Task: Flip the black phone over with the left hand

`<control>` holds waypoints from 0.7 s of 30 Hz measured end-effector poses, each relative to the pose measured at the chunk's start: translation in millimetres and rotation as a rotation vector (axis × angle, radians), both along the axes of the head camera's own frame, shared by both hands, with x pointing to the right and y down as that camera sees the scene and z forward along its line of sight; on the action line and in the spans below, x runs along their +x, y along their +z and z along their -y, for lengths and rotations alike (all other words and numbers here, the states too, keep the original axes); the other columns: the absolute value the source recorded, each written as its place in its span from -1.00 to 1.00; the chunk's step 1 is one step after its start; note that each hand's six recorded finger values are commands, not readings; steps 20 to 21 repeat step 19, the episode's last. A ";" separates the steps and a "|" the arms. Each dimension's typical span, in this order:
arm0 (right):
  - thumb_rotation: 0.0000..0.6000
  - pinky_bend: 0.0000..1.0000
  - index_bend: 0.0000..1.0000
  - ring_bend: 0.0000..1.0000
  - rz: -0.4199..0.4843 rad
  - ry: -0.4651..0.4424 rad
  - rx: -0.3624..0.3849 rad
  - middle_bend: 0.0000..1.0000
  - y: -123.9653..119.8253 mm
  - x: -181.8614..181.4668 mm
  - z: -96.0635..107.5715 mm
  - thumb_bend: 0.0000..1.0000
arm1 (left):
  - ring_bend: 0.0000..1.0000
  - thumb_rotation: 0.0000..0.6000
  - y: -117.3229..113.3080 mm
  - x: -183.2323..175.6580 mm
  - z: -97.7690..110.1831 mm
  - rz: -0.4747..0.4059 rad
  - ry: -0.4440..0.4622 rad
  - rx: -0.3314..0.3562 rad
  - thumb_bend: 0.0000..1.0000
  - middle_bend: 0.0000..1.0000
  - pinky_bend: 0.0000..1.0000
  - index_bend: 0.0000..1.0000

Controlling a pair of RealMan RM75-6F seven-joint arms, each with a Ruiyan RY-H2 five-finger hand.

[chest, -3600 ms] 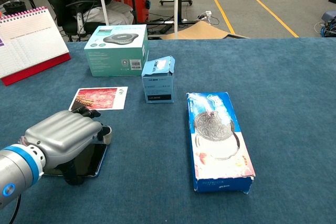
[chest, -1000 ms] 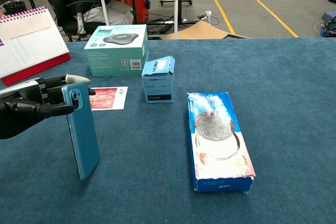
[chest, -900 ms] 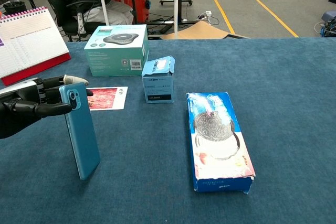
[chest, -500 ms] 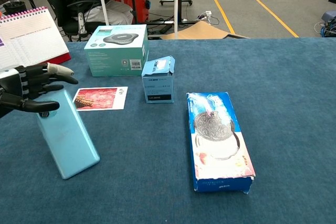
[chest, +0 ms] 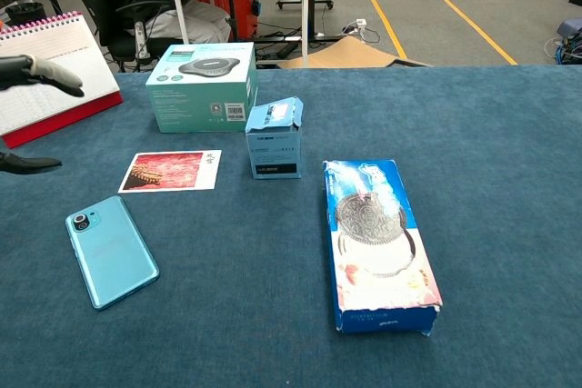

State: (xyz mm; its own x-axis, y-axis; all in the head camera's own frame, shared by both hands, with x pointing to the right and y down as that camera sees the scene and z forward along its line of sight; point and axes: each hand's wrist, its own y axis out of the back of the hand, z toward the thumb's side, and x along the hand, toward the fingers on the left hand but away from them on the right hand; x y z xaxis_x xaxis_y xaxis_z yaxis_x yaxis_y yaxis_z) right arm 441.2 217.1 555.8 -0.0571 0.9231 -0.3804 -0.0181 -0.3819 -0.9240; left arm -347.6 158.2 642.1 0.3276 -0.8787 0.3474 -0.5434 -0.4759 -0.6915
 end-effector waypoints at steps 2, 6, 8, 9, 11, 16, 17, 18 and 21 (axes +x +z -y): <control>1.00 -1.00 -0.97 -1.00 0.004 0.001 0.001 -1.00 -0.7 0.2 0.2 -1.00 | -1.00 1.00 -10.6 0.1 0.5 0.079 0.027 0.057 -1.00 -0.67 -1.00 -0.62; 1.00 -1.00 -0.97 -1.00 0.011 0.003 0.005 -1.00 -2.2 0.9 0.6 -1.00 | -1.00 1.00 -32.3 -0.4 -1.1 0.234 0.068 0.156 -1.00 -0.73 -1.00 -0.69; 1.00 -1.00 -0.97 -1.00 0.015 0.005 0.008 -1.00 -3.3 1.5 1.0 -1.00 | -1.00 1.00 -45.4 -3.0 -3.6 0.320 0.081 0.204 -1.00 -0.75 -1.00 -0.72; 1.00 -1.00 -0.97 -1.00 0.016 0.006 0.009 -1.00 -3.9 1.9 1.1 -1.00 | -1.00 1.00 -51.4 -5.0 -5.1 0.356 0.082 0.223 -1.00 -0.78 -1.00 -0.75; 1.00 -1.00 -0.97 -1.00 0.019 0.009 0.012 -1.00 -5.1 2.8 1.6 -1.00 | -1.00 1.00 -65.9 -12.7 -10.5 0.437 0.072 0.261 -1.00 -0.89 -1.00 -0.86; 1.00 -1.00 -0.97 -1.00 0.024 0.013 0.014 -1.00 -6.4 3.5 1.6 -1.00 | -1.00 1.00 -90.5 -45.0 -33.9 0.564 0.014 0.262 -1.00 -1.00 -1.00 -1.00; 1.00 -1.00 -0.97 -1.00 0.025 0.012 0.015 -1.00 -6.6 3.1 1.6 -1.00 | -1.00 1.00 -91.4 -48.4 -36.3 0.571 0.013 0.255 -1.00 -1.00 -1.00 -1.00; 1.00 -1.00 -0.97 -1.00 0.026 0.011 0.016 -1.00 -6.8 2.7 1.6 -1.00 | -1.00 1.00 -91.9 -50.9 -37.4 0.574 0.012 0.249 -1.00 -1.00 -1.00 -1.00; 1.00 -1.00 -0.97 -1.00 0.027 0.011 0.017 -1.00 -7.1 2.4 1.5 -1.00 | -1.00 1.00 -92.1 -52.8 -38.1 0.574 0.009 0.246 -1.00 -1.00 -1.00 -1.00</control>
